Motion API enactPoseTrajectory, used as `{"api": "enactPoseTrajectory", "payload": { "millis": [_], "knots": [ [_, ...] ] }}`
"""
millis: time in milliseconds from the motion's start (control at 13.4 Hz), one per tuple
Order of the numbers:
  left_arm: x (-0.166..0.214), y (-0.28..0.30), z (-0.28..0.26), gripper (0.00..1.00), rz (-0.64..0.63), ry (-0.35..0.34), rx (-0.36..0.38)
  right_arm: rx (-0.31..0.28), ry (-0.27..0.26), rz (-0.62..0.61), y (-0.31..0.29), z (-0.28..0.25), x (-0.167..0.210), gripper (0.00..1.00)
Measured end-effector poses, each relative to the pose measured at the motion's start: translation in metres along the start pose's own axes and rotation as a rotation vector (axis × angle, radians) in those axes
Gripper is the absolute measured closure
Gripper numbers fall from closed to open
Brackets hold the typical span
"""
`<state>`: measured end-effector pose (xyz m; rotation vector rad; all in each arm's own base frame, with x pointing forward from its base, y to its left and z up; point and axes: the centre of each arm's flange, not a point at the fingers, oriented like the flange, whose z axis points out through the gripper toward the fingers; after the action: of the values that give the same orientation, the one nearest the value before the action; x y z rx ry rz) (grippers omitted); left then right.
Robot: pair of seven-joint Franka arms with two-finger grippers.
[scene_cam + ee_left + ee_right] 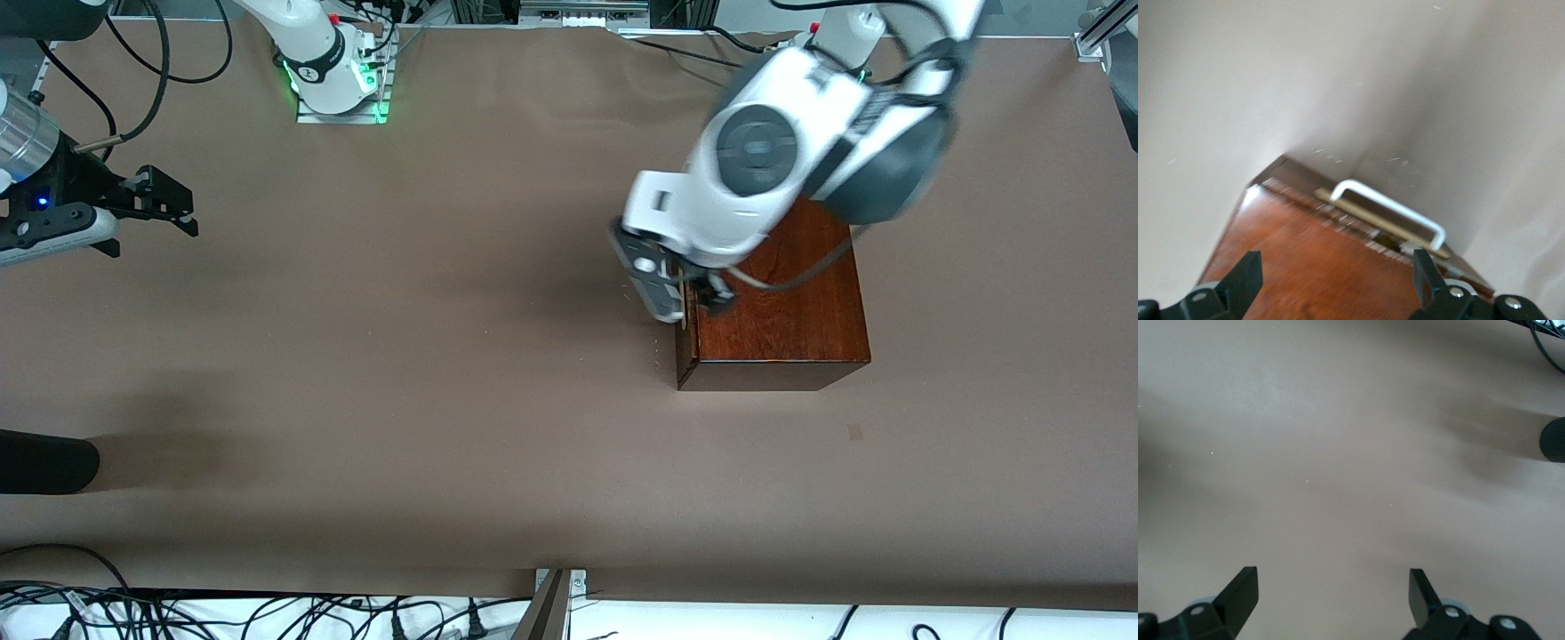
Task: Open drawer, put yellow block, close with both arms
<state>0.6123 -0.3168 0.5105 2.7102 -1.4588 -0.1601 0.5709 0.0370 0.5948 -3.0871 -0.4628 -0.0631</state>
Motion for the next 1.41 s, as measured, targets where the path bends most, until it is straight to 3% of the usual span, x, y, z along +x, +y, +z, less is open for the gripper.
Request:
{"api": "enactPoseTrajectory", "payload": {
  "millis": [595,893,1042,1265,1414],
  "knots": [
    [-0.136,-0.126,-0.041,0.00,-0.301,-0.027,0.001,-0.001,-0.004,0.000,0.001,0.001,0.000,0.00],
    [-0.228,-0.134,-0.079,0.00,-0.475,0.039,0.077,-0.025,-0.024,-0.001,0.005,0.008,0.002,0.00],
    [-0.264,-0.124,-0.094,0.00,-0.650,0.074,0.084,-0.025,-0.025,-0.001,0.005,0.009,0.002,0.00],
    [-0.276,-0.110,-0.087,0.00,-0.954,0.068,0.065,-0.026,-0.024,-0.001,0.005,0.009,0.002,0.00],
    [-0.280,-0.110,-0.070,0.00,-1.013,0.046,0.052,-0.026,-0.024,-0.001,0.005,0.009,0.002,0.00]
  ]
}}
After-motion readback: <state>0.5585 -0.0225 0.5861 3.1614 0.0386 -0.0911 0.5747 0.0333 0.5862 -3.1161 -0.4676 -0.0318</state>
